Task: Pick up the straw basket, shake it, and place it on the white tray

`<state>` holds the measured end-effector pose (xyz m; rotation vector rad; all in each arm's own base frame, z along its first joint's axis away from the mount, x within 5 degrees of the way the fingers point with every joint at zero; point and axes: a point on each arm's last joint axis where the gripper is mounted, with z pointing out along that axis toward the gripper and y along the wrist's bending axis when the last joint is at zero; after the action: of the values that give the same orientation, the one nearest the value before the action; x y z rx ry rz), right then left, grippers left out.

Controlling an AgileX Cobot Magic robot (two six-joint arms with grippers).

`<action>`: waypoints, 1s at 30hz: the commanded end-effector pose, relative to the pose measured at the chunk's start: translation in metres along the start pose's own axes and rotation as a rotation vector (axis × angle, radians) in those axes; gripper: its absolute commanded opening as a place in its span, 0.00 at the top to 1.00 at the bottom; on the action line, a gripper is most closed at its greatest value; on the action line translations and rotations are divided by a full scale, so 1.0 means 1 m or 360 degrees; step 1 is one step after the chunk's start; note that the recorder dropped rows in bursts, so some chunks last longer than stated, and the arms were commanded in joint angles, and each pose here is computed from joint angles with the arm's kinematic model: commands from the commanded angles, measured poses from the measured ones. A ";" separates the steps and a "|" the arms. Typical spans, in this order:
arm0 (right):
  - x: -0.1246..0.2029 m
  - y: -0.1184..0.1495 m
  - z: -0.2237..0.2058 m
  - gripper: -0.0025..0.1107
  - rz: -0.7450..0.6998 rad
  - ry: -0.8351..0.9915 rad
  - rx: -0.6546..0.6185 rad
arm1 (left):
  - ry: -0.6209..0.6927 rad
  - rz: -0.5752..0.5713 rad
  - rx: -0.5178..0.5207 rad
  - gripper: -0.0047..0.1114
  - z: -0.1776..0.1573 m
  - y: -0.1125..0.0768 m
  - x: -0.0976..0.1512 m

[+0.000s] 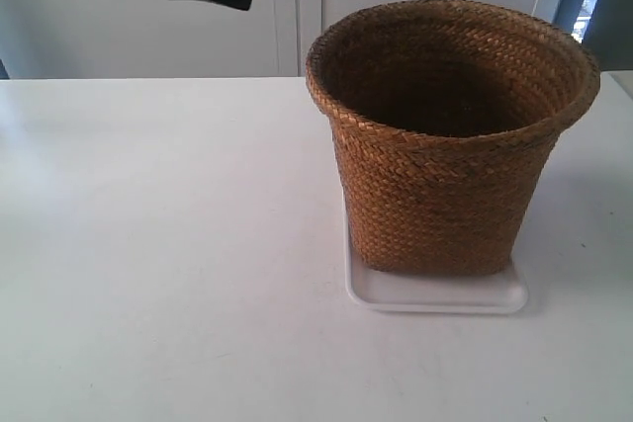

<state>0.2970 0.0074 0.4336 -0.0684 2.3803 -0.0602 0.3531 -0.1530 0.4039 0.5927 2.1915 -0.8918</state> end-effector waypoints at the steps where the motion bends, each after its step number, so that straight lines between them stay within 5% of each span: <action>1: 0.004 -0.005 -0.045 0.43 -0.0004 -0.0148 0.0023 | 0.0012 0.0161 0.0092 0.11 -0.033 -0.028 0.000; 6: 0.021 -0.003 -0.081 0.68 0.0018 -0.0156 -0.0024 | -0.0016 0.0268 0.0142 0.27 -0.059 -0.051 0.001; 10: 0.039 -0.003 -0.120 0.90 -0.0012 -0.0302 -0.0029 | -0.0058 0.0421 0.0152 0.66 -0.080 -0.067 0.003; 13: 0.057 -0.004 -0.148 0.98 -0.0013 -0.0452 -0.0024 | -0.0030 0.0535 0.0185 0.96 -0.094 -0.080 0.010; 20: 0.134 -0.001 -0.172 0.98 -0.0013 -0.0613 -0.0015 | -0.0029 0.0497 0.0160 0.96 -0.109 -0.088 0.044; 25: 0.220 0.005 -0.146 0.98 0.0048 -0.0485 -0.0058 | -0.0204 0.0468 0.0021 0.96 -0.129 -0.095 0.100; 30: 0.247 0.006 -0.162 0.98 0.0059 -0.0555 -0.0067 | -0.0236 0.0521 0.0023 0.96 -0.148 -0.108 0.117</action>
<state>0.0132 0.0005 0.3825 -0.0630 2.0563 0.0125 0.1536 -0.0989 0.4397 0.8168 1.9010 -0.7440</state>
